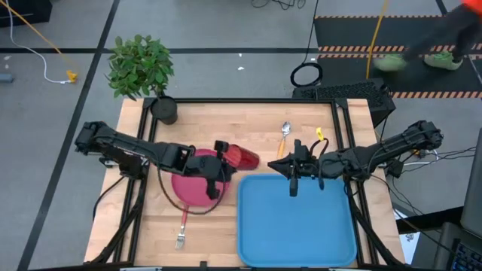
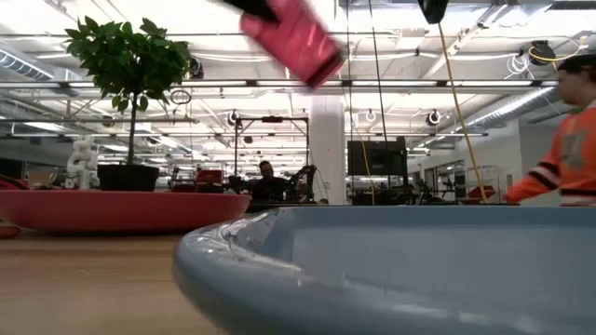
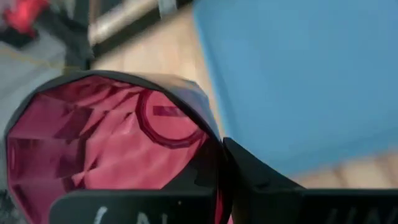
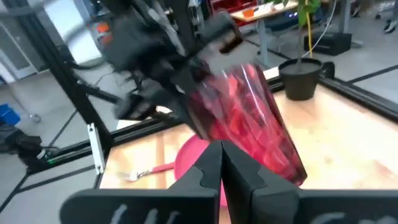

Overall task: Pick and place plate/cup/fork/spoon on tray
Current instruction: Put the red cup on the top left of the blue tray

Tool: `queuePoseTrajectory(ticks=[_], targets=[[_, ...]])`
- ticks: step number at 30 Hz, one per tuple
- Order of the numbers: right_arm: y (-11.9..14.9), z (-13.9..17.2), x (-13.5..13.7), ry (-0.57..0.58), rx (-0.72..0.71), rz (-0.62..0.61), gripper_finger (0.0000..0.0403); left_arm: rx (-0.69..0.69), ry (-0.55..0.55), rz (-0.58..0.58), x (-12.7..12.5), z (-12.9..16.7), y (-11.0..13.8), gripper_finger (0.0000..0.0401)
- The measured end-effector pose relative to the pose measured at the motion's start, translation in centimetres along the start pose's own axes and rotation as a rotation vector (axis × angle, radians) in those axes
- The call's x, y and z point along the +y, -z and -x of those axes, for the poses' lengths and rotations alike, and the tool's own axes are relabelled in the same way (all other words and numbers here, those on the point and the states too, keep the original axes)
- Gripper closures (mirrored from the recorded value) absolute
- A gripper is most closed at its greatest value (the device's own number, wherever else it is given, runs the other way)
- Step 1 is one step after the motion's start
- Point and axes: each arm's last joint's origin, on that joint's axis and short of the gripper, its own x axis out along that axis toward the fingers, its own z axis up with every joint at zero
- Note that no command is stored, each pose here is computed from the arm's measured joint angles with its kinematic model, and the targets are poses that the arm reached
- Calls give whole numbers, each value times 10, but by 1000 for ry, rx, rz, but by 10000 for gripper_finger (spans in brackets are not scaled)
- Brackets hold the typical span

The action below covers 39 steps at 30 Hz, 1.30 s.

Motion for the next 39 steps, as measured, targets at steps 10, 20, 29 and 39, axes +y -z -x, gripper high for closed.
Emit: queuePoseTrajectory(ticks=[10, 20, 29, 39], targets=[[10, 7, 11, -58, 70, 11, 403, -150, 55, -28, -25, 43, -39, 389], [26, 17, 23, -115, 187, 75, 403, -278, 112, -14, -44, 70, -63, 393], [57, 19, 17, -129, 281, 77, 403, -270, 144, -12, -52, 69, -88, 391], [74, 22, 15, -284, 449, -6, 403, -177, 137, -69, -51, 48, -102, 387]])
